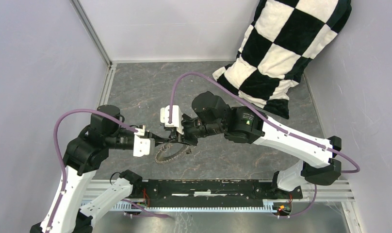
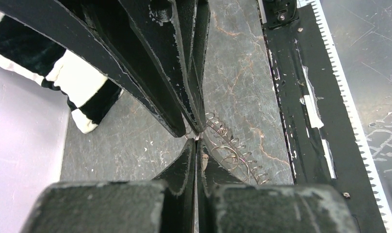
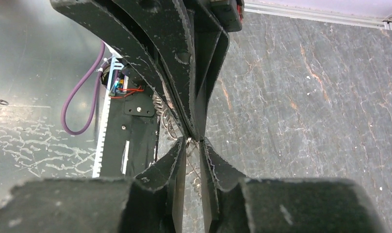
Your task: Put the keys on the keyring
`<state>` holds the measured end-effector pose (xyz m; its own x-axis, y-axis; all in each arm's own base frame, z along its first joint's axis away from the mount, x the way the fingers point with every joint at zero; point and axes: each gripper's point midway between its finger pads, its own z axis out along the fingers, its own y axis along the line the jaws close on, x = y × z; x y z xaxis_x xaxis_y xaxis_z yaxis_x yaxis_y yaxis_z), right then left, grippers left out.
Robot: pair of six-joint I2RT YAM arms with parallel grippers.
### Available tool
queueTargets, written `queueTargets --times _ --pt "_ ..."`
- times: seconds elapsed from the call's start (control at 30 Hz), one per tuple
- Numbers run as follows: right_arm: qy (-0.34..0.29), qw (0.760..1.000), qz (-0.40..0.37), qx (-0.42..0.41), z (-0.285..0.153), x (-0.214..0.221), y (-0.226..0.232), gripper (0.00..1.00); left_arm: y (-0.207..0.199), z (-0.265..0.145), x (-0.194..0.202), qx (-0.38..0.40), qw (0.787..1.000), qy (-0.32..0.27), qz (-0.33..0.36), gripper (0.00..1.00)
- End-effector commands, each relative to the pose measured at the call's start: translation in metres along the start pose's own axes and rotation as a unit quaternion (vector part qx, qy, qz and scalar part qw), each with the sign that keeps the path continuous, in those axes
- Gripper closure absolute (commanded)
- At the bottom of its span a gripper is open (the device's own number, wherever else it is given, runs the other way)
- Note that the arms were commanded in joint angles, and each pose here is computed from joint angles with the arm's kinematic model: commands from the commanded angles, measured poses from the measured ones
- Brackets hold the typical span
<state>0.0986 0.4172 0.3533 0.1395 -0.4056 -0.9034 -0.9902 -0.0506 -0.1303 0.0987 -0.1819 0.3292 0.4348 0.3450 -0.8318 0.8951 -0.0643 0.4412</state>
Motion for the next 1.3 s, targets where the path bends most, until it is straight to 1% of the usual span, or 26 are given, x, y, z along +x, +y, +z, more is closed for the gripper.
queueTargets --times 0.0,0.33,0.53,0.67,0.8,0.97,1.07,1.1,1.23,1.27 --pt "-0.009 1.0 -0.004 0.009 -0.005 -0.009 -0.002 0.78 0.01 -0.005 -0.013 -0.016 0.999 -0.01 0.048 0.98" --pt "-0.01 1.0 0.012 -0.007 0.002 -0.006 0.004 0.75 0.012 -0.006 -0.013 -0.02 0.998 -0.006 0.057 0.98" --pt "-0.002 1.0 0.018 -0.011 0.005 -0.002 0.005 0.75 0.012 -0.007 -0.011 -0.024 0.997 -0.001 0.07 0.98" --pt "-0.009 1.0 0.018 -0.007 0.002 -0.004 0.005 0.75 0.012 -0.008 -0.011 -0.029 0.997 -0.002 0.07 0.98" --pt "-0.011 1.0 0.021 0.002 0.006 -0.002 0.001 0.79 0.017 -0.008 -0.02 -0.042 0.996 -0.019 0.07 0.98" --pt "-0.005 0.999 0.025 0.026 0.009 0.003 -0.007 0.81 0.016 -0.01 -0.025 -0.043 0.997 -0.025 0.066 0.98" --pt "-0.02 0.999 0.022 0.037 0.005 -0.003 -0.01 0.82 0.015 -0.01 -0.025 -0.042 0.997 -0.027 0.063 0.98" --pt "-0.025 0.999 0.02 0.041 0.003 -0.006 -0.011 0.84 0.014 -0.01 -0.025 -0.041 0.997 -0.027 0.063 0.98" --pt "-0.041 0.998 0.017 0.047 -0.002 -0.011 -0.013 1.0 0.014 -0.01 -0.028 -0.039 0.997 -0.032 0.066 0.98" --pt "-0.044 0.998 0.018 0.043 -0.002 -0.01 -0.012 1.0 0.014 -0.01 -0.028 -0.038 0.997 -0.032 0.066 0.98"
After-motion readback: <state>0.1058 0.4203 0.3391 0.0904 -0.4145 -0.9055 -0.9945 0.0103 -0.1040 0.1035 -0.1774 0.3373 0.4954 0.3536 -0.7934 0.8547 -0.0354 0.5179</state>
